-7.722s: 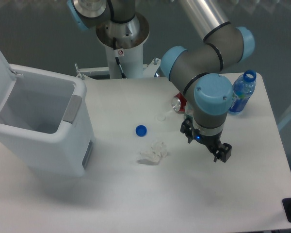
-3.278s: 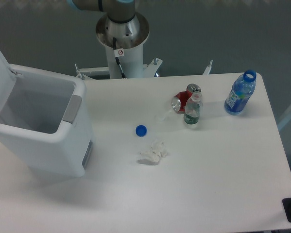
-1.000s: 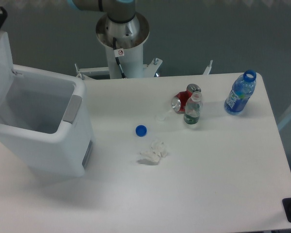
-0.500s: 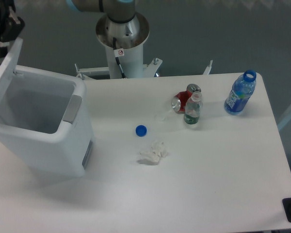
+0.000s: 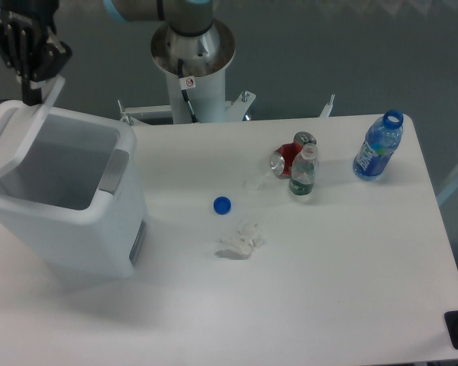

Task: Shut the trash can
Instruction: 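Push the raised lid forward and down over the trash can opening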

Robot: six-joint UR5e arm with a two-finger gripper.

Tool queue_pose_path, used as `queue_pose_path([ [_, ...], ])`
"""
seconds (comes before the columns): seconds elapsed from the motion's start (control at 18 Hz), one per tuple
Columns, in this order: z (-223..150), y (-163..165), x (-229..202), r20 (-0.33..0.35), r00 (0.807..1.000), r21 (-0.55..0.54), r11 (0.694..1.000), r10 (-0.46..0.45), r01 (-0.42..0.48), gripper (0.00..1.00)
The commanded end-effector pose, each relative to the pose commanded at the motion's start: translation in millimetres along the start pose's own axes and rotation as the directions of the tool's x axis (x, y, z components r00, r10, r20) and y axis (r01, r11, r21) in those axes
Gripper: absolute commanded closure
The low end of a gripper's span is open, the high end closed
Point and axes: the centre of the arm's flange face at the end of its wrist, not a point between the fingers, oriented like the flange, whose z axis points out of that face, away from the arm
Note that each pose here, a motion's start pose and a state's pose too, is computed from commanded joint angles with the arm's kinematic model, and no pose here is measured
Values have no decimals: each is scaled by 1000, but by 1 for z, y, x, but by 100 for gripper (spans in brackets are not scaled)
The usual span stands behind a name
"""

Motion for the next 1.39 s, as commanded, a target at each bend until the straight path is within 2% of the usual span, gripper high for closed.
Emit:
queue_pose_path([
  [0.39, 29, 13, -27, -4, 999, -53, 998, -45, 45, 100],
  [1.39, 80, 11, -42, -38, 998, -107, 993, -59, 54, 100],
])
